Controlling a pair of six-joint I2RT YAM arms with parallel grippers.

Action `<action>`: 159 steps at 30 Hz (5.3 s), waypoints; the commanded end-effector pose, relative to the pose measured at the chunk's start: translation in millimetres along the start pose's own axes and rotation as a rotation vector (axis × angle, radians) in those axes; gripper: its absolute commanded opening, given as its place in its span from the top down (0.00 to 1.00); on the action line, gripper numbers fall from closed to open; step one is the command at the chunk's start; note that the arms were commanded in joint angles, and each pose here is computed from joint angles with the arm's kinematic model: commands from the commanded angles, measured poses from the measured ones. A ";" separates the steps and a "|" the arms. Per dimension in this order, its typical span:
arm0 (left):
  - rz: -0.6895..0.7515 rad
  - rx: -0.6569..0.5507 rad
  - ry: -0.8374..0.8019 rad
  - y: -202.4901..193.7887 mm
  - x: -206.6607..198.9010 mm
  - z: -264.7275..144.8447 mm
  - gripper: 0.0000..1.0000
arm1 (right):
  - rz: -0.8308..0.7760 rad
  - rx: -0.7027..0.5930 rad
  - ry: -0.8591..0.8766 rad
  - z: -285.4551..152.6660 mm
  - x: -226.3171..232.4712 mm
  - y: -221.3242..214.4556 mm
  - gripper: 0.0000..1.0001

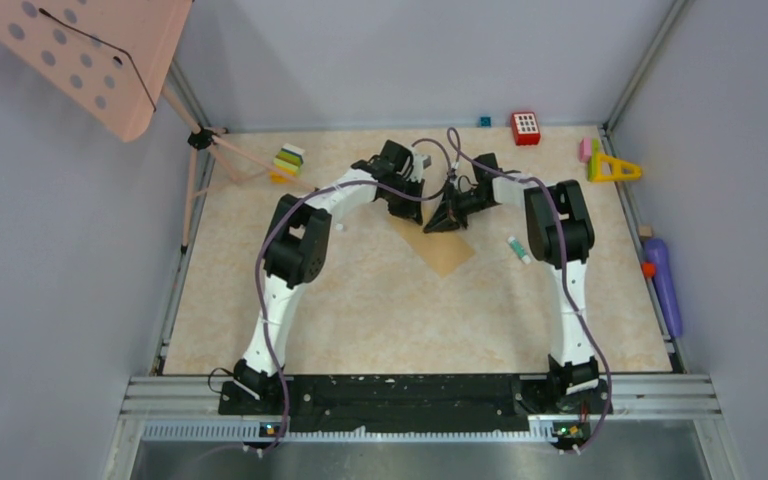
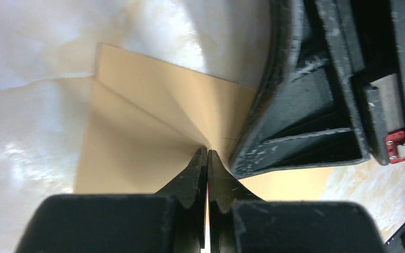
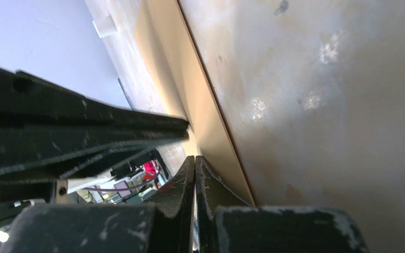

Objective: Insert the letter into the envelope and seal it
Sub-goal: Seal the envelope flap on the envelope.

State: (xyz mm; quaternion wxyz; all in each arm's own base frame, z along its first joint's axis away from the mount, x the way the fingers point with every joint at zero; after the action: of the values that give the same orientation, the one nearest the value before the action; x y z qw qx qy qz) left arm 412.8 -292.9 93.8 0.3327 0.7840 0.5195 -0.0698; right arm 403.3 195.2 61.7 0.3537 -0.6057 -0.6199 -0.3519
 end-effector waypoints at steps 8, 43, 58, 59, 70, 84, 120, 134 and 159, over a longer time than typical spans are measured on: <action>-0.035 -0.173 -0.093 47.4 18.5 -46.2 0.93 | 0.013 -0.014 -0.131 8.5 -27.2 -7.7 1.00; -0.123 0.031 0.017 9.7 33.1 22.3 0.99 | 0.017 -0.054 -0.094 9.4 -20.7 9.5 1.00; -0.094 0.042 0.033 5.6 30.5 23.1 1.00 | 0.030 -0.051 -0.105 15.4 -25.0 12.8 1.00; -0.094 0.042 0.036 5.7 30.8 22.9 1.00 | 0.033 -0.046 -0.109 12.0 -25.8 9.6 1.00; -0.086 0.030 0.049 9.7 30.1 20.7 1.00 | 0.037 0.045 -0.148 -24.7 -37.6 -28.5 1.00; -0.070 0.022 0.061 11.2 30.1 17.7 1.00 | 0.068 0.040 -0.153 -45.3 -51.0 -42.7 1.00; -0.048 0.022 0.048 9.7 19.0 15.1 1.00 | 0.013 0.074 -0.152 8.5 -36.5 -21.6 1.00; -0.038 0.015 0.063 10.6 19.1 11.4 1.00 | 0.037 0.078 -0.168 -25.6 -45.0 -38.4 1.00; -0.039 0.013 0.055 10.4 16.9 10.1 1.00 | -0.004 -0.004 -0.155 10.7 -31.6 8.0 1.00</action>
State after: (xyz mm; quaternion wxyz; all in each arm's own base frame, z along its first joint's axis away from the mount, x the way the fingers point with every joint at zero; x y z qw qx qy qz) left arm 441.8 -294.7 91.5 0.3460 0.7656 0.5378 -0.0704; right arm 397.5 185.8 62.8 0.3564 -0.5994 -0.6362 -0.3299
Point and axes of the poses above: each gripper's point midway between its finger pads, its own z axis out along the fingers, its own x axis along the line the jaws close on, y = z × x, the point moved 8 cm from there along -z, back along the fingers, and after that the axes turned 3 degrees about -z, right-handed, at the moved point
